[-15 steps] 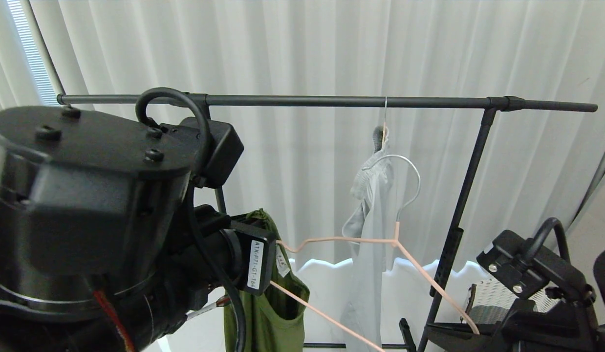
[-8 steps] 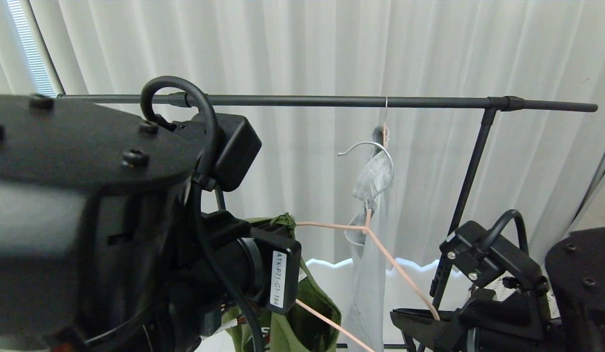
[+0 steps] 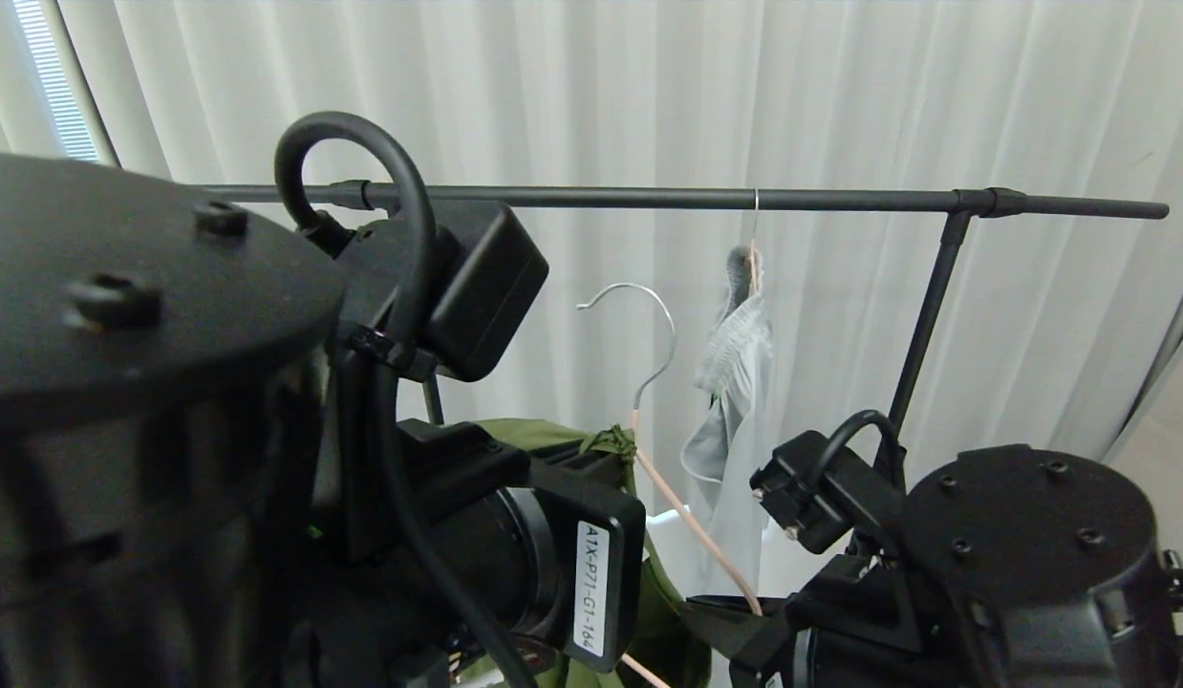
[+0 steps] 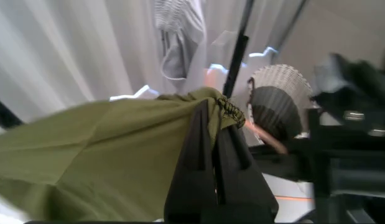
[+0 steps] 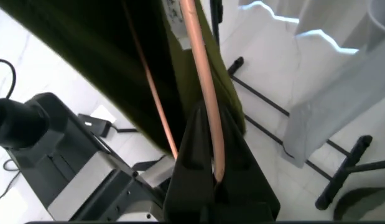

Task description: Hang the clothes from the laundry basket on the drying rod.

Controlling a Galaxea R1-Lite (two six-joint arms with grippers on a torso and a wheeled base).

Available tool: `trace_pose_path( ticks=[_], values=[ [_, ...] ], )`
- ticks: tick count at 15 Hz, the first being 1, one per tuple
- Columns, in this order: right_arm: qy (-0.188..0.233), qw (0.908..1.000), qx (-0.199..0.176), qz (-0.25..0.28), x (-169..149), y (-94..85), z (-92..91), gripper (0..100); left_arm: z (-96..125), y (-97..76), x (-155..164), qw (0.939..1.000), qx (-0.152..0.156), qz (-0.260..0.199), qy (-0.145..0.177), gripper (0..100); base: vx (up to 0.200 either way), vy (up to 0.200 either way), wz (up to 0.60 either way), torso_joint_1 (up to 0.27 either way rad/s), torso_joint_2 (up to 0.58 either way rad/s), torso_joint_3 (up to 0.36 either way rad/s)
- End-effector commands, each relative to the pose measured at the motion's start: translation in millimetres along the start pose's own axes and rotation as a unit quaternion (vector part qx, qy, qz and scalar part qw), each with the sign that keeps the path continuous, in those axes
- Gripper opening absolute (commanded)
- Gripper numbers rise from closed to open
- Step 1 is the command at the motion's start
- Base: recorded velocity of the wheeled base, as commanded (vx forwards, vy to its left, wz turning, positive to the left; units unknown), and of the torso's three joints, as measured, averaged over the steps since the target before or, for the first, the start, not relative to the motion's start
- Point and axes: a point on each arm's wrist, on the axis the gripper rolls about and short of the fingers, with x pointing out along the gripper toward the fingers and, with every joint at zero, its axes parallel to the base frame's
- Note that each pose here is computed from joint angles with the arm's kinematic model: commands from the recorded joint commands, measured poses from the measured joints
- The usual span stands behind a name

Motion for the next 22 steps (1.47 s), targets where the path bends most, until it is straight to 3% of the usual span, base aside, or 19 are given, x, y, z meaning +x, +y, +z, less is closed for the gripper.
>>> trace_pose_path(
  ticks=[1, 5, 8, 11, 22],
  values=[
    [0.004, 1.0, -0.003, -0.001, 13.0, 4.5, -2.4, 0, -0.9, 2.2, -3.2, 1.0, -0.001, 0.0, -0.001, 0, 0.0, 0.0, 0.0, 0.0, 0.0, 0.0],
    [-0.036, 0.9989, 0.005, -0.029, 3.1, 1.3, 2.5, 0, -23.1, 19.8, -15.7, 0.9997, 0.01, 0.014, 0.017, 0, 0.0, 0.0, 0.0, 0.0, 0.0, 0.0],
    [-0.08, 0.9967, 0.005, -0.015, -5.0, -1.9, 0.0, 0, -28.6, 29.7, -18.7, 0.9995, 0.006, 0.027, 0.015, 0, 0.0, 0.0, 0.0, 0.0, 0.0, 0.0],
    [-0.114, 0.9932, -0.023, -0.005, -11.3, -6.3, -6.3, 0, -27.8, 27.9, -16.0, 0.9997, 0.004, 0.023, 0.003, 0, 0.0, 0.0, 0.0, 0.0, 0.0, 0.0],
    [-0.208, 0.976, -0.063, 0.006, -16.9, -2.5, 5.1, 0, -33.4, 25.4, -15.5, 0.9996, 0.019, 0.019, 0.012, 0, 0.0, 0.0, 0.0, 0.0, 0.0, 0.0]
  ],
)
